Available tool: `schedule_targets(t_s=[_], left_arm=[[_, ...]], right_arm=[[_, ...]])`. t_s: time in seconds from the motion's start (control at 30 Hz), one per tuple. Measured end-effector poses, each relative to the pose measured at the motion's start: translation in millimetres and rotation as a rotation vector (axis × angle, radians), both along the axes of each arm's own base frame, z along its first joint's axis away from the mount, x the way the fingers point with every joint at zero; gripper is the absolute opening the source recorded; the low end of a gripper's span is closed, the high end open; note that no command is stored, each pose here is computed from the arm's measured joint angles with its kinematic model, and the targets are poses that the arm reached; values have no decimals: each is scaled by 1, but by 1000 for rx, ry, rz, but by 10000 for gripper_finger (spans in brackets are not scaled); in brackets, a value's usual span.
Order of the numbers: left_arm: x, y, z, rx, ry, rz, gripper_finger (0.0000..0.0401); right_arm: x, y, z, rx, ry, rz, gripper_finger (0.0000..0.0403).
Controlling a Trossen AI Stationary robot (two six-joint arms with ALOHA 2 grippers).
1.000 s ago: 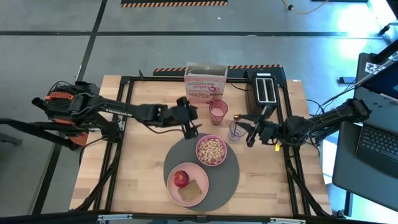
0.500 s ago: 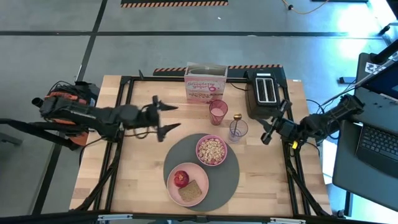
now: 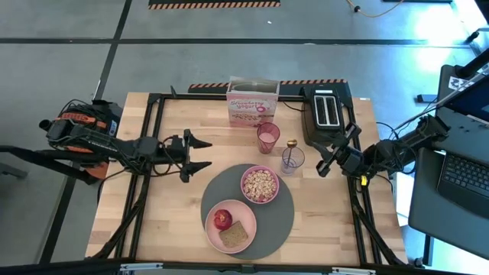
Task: Arrange a breakfast setting
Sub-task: Put the spoon on the grey placemat to the left of the pink bowl
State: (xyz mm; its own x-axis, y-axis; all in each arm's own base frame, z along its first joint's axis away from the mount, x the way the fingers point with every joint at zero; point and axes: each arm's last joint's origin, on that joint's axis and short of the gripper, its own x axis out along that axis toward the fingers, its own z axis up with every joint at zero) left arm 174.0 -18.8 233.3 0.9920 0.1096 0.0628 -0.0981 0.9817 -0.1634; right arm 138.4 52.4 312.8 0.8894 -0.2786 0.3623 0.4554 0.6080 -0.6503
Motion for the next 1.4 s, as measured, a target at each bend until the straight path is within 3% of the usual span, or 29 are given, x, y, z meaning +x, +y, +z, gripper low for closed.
schedule_targets(t_s=[0.17, 0.27, 0.37, 0.5, 0.63, 0.83, 1.13, 1.4], left_arm=[[4, 4, 6, -44, -51, -20, 323], [15, 3, 17, -78, -73, -114, 323], [34, 1, 32, -82, -69, -160, 323], [74, 4, 47, -131, -36, -236, 323], [114, 15, 61, -152, -27, -309, 323], [160, 44, 47, -255, 53, -272, 323], [220, 62, 27, -351, 88, -207, 323], [242, 75, 16, -396, 113, -101, 323]], right_arm=[[6, -6, -2, -45, 4, -14, 104], [6, -9, 3, 31, -77, 47, 104], [4, -7, 8, 72, -159, 168, 104], [3, -2, 10, 46, -202, 327, 104], [2, -1, 12, 28, -229, 379, 104], [1, -2, 13, -19, -237, 365, 104], [-8, -5, 17, -158, -250, 283, 104], [-8, -7, 17, -228, -222, 180, 104]])
